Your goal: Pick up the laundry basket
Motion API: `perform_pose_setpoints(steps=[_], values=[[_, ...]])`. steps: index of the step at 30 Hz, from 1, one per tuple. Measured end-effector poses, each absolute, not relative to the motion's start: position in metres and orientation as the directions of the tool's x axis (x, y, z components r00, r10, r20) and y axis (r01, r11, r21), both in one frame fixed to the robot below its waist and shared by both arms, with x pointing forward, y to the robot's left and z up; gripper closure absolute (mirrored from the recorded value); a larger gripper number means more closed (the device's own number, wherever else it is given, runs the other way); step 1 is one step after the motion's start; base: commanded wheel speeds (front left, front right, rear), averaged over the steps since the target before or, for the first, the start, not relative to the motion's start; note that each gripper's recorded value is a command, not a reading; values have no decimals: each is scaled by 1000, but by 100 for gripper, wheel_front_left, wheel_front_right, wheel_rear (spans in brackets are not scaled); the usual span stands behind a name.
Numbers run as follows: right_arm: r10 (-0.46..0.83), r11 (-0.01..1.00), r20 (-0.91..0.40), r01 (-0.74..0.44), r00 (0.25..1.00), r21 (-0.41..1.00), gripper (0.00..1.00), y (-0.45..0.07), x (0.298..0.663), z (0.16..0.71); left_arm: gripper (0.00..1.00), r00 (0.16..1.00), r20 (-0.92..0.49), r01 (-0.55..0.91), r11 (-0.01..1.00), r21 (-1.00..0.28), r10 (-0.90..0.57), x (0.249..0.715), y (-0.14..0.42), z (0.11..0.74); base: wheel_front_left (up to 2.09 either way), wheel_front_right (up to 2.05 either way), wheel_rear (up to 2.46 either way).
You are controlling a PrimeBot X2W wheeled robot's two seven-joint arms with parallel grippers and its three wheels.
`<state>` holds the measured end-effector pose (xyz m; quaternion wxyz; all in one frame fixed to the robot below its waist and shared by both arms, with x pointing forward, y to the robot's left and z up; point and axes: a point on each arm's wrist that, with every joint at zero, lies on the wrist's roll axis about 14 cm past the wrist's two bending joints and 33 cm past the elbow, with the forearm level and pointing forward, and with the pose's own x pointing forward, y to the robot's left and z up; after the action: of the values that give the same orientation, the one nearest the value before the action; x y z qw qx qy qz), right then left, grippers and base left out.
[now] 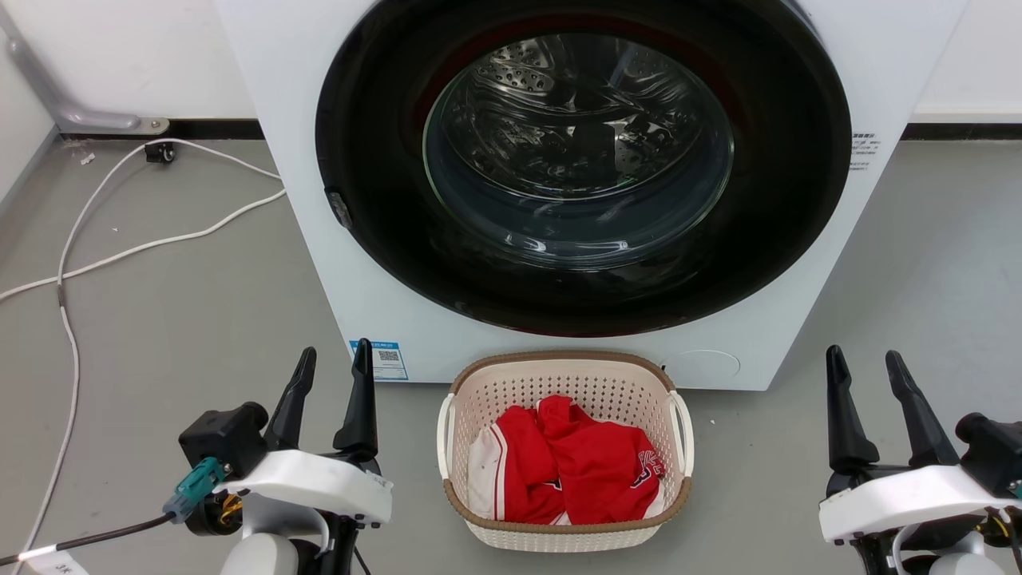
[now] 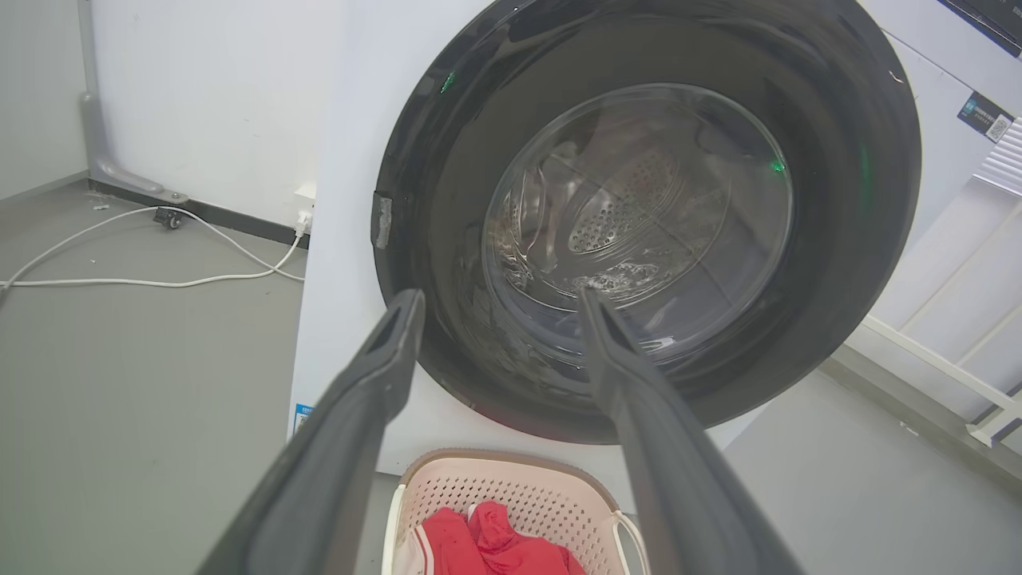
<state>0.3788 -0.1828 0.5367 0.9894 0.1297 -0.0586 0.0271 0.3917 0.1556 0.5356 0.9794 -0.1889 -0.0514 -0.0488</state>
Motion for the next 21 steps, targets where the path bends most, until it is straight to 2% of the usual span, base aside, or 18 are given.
perform_pose_setpoints(steps=[21], values=[[86, 994, 109, -92, 990, 51, 0, -173, 377, 534, 0, 984, 148, 130, 974, -188, -103, 392, 147, 539, 0, 0, 0]])
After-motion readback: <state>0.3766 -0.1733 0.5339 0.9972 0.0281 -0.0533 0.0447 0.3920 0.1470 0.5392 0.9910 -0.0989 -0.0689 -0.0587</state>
